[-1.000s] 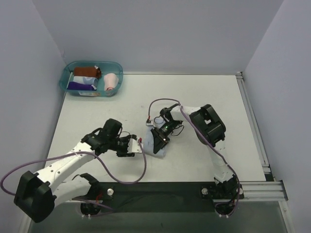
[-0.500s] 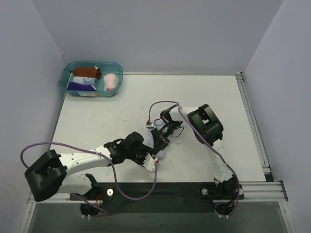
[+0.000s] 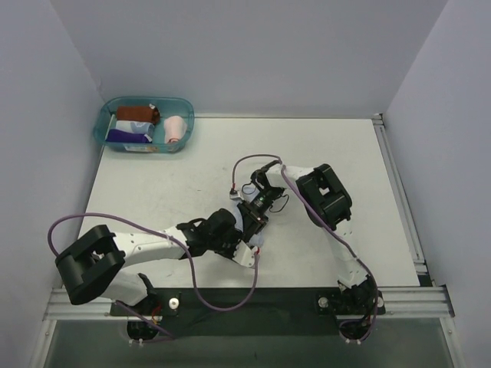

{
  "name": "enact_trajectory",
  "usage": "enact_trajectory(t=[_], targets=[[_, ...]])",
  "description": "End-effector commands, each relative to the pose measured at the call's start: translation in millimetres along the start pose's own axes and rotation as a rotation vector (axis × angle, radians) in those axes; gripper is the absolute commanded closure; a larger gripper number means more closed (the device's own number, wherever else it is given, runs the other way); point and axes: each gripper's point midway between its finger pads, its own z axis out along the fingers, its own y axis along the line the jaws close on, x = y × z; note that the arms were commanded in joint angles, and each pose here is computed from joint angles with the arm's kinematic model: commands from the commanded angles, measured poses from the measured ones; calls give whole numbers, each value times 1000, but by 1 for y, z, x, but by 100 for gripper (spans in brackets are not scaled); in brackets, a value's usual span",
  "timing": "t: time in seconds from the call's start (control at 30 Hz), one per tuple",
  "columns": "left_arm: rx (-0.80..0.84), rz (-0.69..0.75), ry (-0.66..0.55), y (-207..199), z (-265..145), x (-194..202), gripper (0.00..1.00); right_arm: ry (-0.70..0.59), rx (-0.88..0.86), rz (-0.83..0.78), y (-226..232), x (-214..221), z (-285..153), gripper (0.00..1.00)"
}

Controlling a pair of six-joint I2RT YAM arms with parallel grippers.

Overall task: Roll the towels
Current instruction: Roll the towel

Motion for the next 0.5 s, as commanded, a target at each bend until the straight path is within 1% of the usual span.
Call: enact_trajectory(t=[0.0,0.03,0.07,0.2,0.33,0.47], targets=[[8,-97,91,-12,-1,18,45,47,102,-53,-29,3,1,100],[-7,-98,91,-11,-5,18,40,49,98,-54,-29,4,2,100],[-15,-94,90,-10,-8,17,38,51,94,-54,-28,6,2,100],[-63,-78,54,-1,-19,9,38,54,90,-63,-28,7,3,100],[-112,-68,-3,15,-31,-8,38,57,86,-64,-27,7,3,100],[-102,-50,12,16,-25,-5,37,59,84,-69,-26,8,4,100]])
